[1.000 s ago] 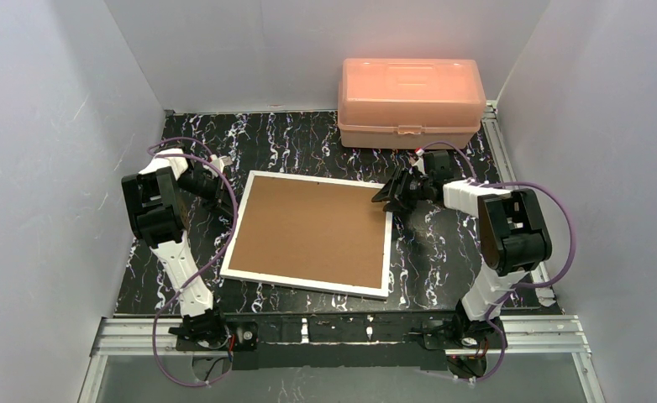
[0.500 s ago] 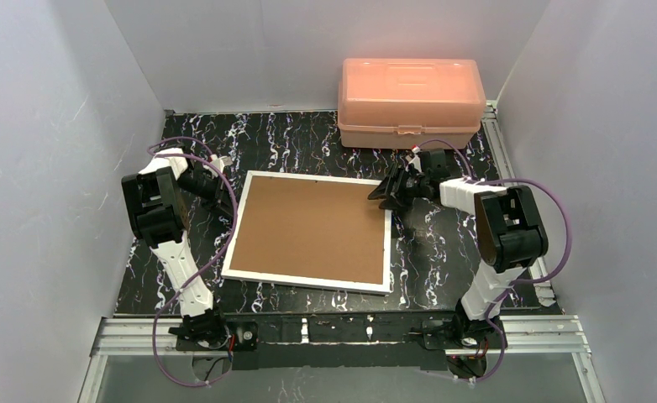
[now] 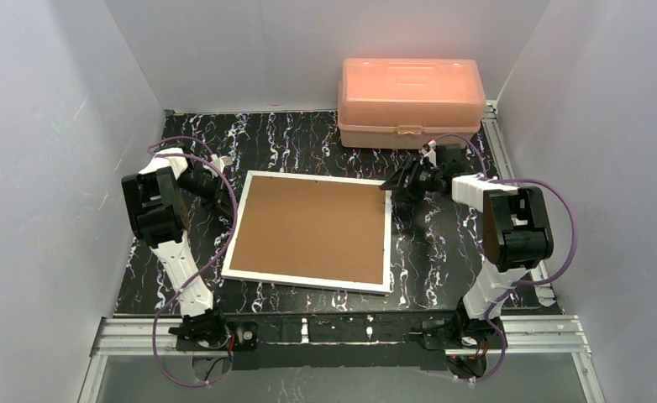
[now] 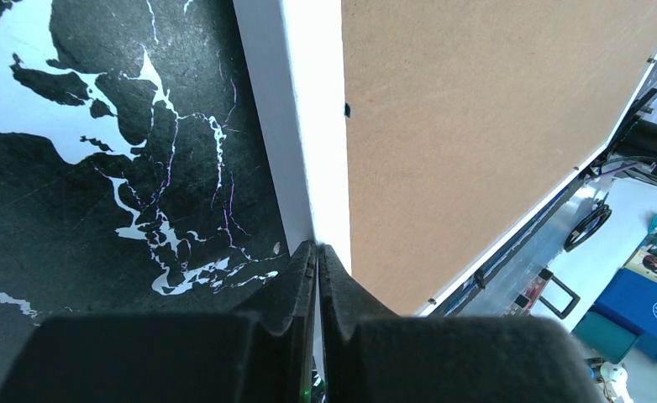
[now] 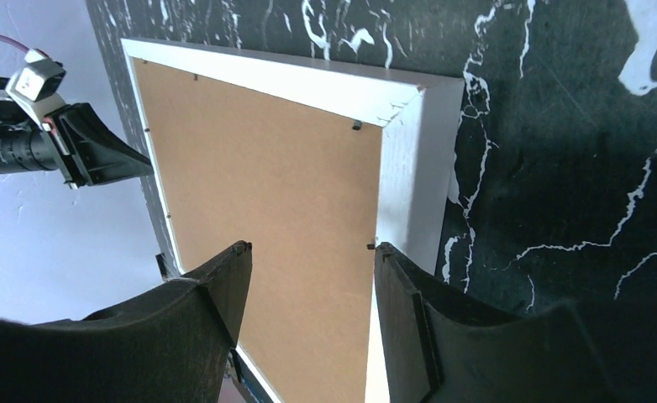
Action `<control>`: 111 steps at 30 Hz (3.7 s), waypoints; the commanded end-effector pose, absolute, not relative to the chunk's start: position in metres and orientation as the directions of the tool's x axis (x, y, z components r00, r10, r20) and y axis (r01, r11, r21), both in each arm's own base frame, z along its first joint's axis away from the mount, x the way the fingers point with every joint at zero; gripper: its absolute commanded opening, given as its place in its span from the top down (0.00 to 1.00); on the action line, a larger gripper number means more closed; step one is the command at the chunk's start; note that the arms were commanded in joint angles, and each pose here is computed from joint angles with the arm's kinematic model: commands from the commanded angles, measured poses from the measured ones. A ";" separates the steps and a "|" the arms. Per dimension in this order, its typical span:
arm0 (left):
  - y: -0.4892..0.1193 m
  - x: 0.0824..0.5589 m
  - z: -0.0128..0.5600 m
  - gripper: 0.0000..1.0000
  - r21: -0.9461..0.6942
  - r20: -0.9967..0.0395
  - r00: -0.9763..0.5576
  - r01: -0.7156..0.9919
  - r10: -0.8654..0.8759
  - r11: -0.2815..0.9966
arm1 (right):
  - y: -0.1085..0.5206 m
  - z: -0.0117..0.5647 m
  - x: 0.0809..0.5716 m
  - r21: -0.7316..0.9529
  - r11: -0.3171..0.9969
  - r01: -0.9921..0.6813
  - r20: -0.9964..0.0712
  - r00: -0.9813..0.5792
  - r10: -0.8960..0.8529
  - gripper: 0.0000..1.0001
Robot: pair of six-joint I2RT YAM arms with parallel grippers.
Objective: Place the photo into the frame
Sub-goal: Install the photo frame at the center of the board.
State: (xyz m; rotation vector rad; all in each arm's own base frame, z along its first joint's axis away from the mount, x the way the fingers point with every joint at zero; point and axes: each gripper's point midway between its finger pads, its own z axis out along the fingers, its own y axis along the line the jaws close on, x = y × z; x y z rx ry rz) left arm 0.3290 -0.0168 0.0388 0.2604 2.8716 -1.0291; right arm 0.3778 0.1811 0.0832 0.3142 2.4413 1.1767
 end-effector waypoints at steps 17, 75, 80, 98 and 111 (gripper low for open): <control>-0.029 0.326 0.028 1.00 -0.645 -0.111 -0.978 0.206 0.177 0.735 | 0.198 0.048 0.361 0.759 0.649 0.047 -0.203 -0.931 0.304 0.38; -0.029 0.324 0.035 1.00 -0.644 -0.110 -0.980 0.199 0.168 0.739 | 0.200 0.072 0.216 0.791 0.608 0.061 -0.125 -0.958 0.258 0.31; -0.030 0.324 0.035 1.00 -0.646 -0.111 -0.980 0.199 0.167 0.737 | 0.200 0.066 0.220 0.785 0.616 0.064 -0.124 -0.958 0.258 0.31; -0.033 0.323 0.034 1.00 -0.659 -0.108 -0.980 0.196 0.167 0.726 | 0.205 0.052 0.222 0.781 0.620 0.077 -0.104 -0.963 0.250 0.33; -0.033 0.323 0.035 1.00 -0.660 -0.111 -0.980 0.198 0.167 0.725 | 0.204 0.045 0.229 0.745 0.664 0.071 -0.118 -0.965 0.235 0.34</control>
